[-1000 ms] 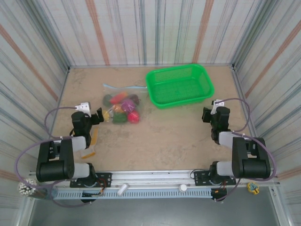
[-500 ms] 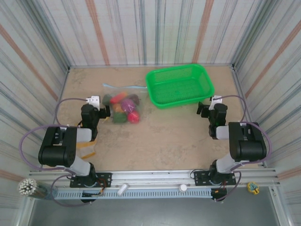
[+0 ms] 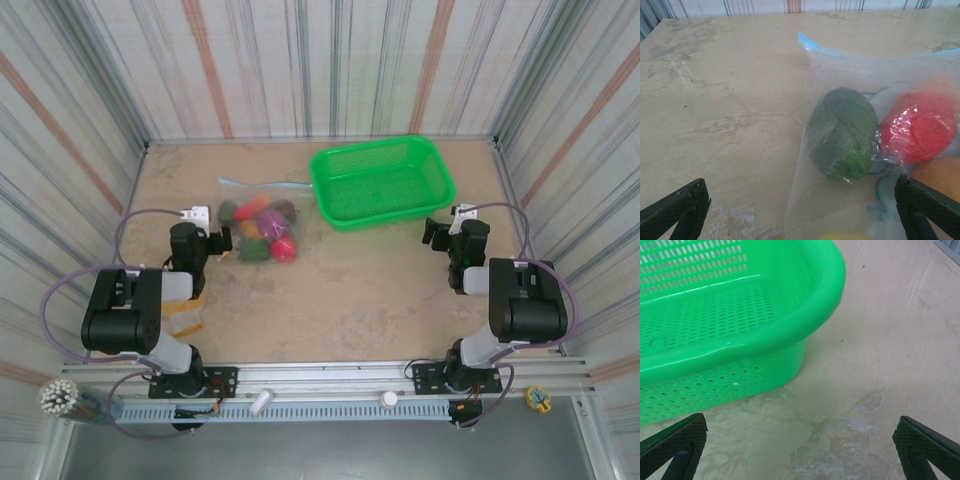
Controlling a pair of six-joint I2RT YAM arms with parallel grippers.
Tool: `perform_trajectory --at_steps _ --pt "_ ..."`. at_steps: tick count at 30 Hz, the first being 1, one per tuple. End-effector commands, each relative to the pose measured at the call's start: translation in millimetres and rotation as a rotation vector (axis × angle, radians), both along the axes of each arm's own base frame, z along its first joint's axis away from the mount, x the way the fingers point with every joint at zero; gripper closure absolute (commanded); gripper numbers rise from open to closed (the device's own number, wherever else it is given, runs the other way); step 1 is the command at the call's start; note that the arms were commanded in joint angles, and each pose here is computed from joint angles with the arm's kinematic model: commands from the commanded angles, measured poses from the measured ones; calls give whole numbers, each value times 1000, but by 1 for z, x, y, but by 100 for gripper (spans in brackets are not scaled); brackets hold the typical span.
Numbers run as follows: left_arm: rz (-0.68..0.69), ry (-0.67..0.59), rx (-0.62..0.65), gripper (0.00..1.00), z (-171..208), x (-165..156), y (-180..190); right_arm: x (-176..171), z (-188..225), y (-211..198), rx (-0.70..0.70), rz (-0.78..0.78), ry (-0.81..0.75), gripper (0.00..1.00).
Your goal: Place the food in the zip-top bag and seal the zipper
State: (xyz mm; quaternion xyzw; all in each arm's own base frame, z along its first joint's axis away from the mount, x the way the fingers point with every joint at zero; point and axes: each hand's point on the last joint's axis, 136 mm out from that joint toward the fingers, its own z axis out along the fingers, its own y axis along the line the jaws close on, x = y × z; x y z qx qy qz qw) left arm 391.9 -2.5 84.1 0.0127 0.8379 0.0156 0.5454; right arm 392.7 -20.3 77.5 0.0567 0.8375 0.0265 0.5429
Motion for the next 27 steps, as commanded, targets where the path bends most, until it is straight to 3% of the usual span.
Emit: perform_trajectory --at_steps 1,27 --pt "-12 -10 9 1 5 6 0 4 1 0 3 4 5 0" --pt "-12 -27 31 1 8 3 -3 2 4 3 -29 -8 -15 0"
